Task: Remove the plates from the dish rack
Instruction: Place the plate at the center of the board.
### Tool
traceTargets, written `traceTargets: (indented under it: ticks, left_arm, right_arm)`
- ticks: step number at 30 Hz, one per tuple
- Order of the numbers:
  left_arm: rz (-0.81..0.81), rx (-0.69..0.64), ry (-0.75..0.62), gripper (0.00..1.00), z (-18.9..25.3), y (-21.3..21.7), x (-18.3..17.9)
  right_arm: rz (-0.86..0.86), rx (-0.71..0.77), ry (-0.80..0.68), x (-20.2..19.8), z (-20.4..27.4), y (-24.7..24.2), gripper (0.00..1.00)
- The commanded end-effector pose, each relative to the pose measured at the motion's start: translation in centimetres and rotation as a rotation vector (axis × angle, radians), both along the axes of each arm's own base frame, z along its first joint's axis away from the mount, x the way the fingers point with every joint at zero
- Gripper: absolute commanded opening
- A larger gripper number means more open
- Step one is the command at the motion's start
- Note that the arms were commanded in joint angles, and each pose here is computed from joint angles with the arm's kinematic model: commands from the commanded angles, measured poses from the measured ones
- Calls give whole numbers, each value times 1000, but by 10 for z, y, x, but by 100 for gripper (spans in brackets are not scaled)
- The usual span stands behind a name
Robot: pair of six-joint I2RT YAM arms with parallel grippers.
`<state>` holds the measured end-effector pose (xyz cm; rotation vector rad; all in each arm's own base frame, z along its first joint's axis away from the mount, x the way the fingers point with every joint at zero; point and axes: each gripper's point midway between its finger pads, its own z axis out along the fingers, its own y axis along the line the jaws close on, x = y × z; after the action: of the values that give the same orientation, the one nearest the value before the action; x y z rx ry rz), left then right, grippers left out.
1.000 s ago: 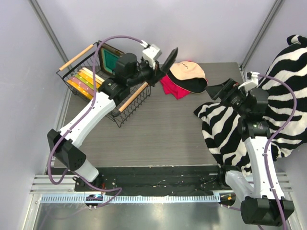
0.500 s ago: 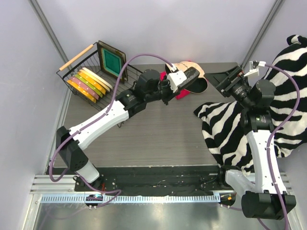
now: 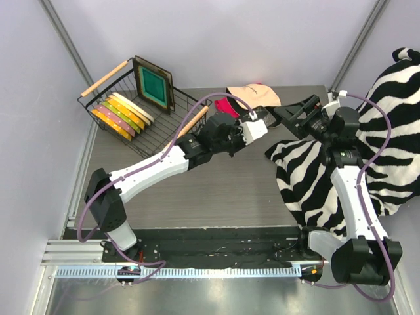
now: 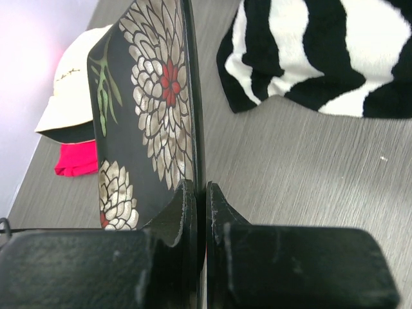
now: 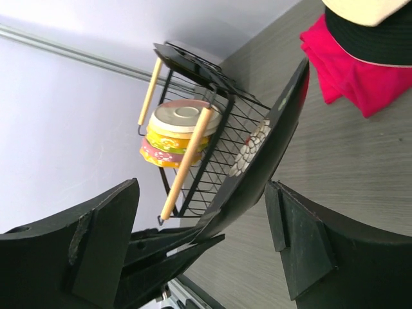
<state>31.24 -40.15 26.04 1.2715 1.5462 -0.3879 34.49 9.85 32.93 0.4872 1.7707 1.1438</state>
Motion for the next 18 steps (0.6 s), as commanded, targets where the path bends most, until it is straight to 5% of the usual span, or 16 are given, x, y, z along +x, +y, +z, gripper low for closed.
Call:
traceTargets:
  ticks: [1, 14, 18]
  left_arm:
    - [0, -158, -254, 0, 78, -16, 13]
    - [3, -58, -309, 0, 45, -25, 12]
    - [-27, -35, -322, 0, 35, -25, 9]
  right_arm:
    - [18, -41, 34, 11, -20, 2, 87]
    - [125, -106, 218, 14, -95, 26, 79]
    - [170, -80, 248, 9, -110, 39, 64]
